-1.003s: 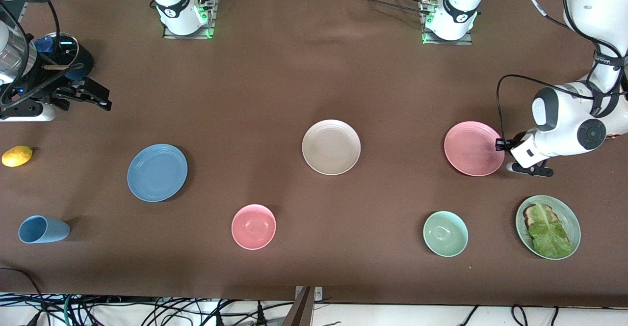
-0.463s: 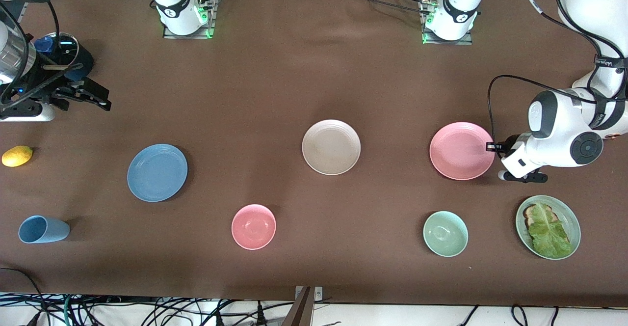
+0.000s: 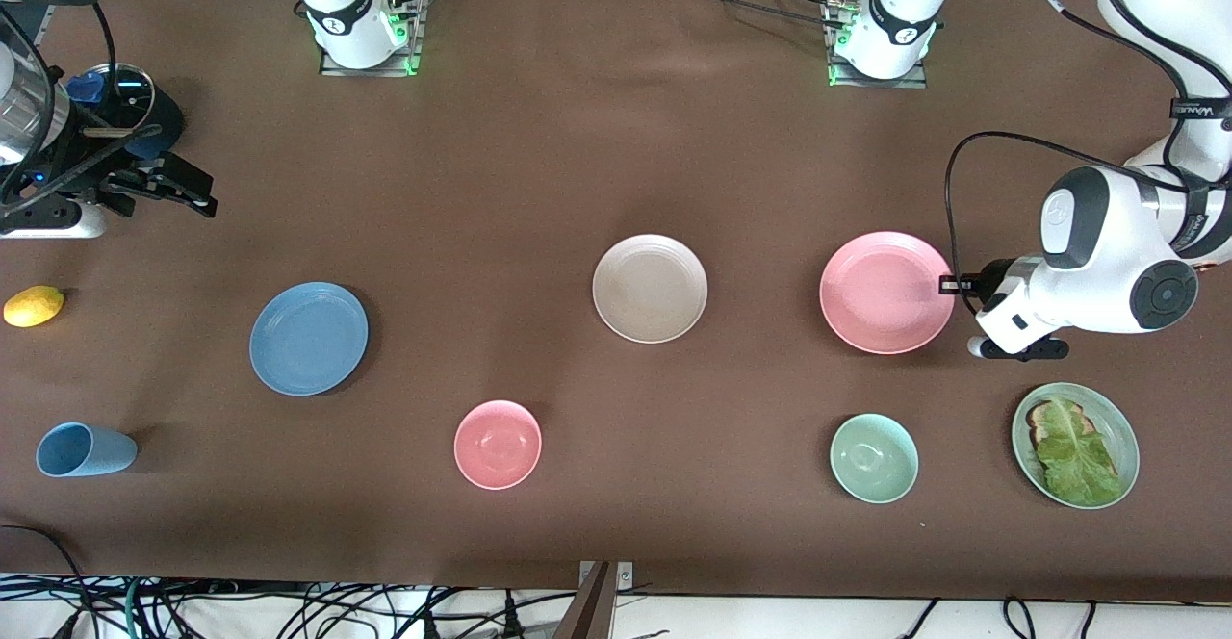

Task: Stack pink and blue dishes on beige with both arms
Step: 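Grip the pink plate rim and slide it onto the beige plate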

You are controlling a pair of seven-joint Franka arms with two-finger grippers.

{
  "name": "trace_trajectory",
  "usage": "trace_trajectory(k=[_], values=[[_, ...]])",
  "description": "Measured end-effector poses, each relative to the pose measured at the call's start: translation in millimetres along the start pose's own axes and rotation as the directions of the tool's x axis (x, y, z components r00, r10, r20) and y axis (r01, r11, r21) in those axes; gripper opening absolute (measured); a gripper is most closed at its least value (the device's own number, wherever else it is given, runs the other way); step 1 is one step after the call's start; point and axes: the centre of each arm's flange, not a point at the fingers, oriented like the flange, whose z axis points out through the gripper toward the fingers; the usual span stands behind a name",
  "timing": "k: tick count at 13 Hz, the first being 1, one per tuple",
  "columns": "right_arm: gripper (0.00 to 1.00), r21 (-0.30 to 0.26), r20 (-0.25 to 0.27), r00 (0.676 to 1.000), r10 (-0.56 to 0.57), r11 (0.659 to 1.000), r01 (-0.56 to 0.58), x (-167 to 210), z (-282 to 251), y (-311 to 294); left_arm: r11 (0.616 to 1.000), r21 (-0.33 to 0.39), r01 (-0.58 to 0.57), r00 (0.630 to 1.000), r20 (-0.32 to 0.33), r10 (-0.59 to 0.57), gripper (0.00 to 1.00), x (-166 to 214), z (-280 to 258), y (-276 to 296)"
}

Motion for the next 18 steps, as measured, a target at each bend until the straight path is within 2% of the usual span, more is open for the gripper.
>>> trace_trajectory(k=[6,9,13,18], values=[[1.00,-0.001,0.004,1.000,0.008,1.000,-0.008,0.0,1.1,4.4,0.991,-0.072,0.114,0.993,-0.017,-0.116,0.05,-12.0,-19.2,107.4],[1.00,-0.001,0.004,1.000,0.009,1.000,-0.009,0.0,1.1,5.3,0.983,-0.124,0.135,0.991,-0.003,-0.136,0.05,-16.3,-22.6,149.8],[1.00,-0.001,0.007,1.000,0.011,1.000,-0.011,0.2,2.7,6.4,0.984,-0.117,0.133,0.991,0.029,-0.131,0.05,-13.2,8.4,212.2],[1.00,-0.001,0.007,1.000,0.012,1.000,-0.012,0.2,2.9,6.9,0.985,-0.106,0.138,0.990,0.011,-0.137,0.05,-26.5,43.5,282.4]])
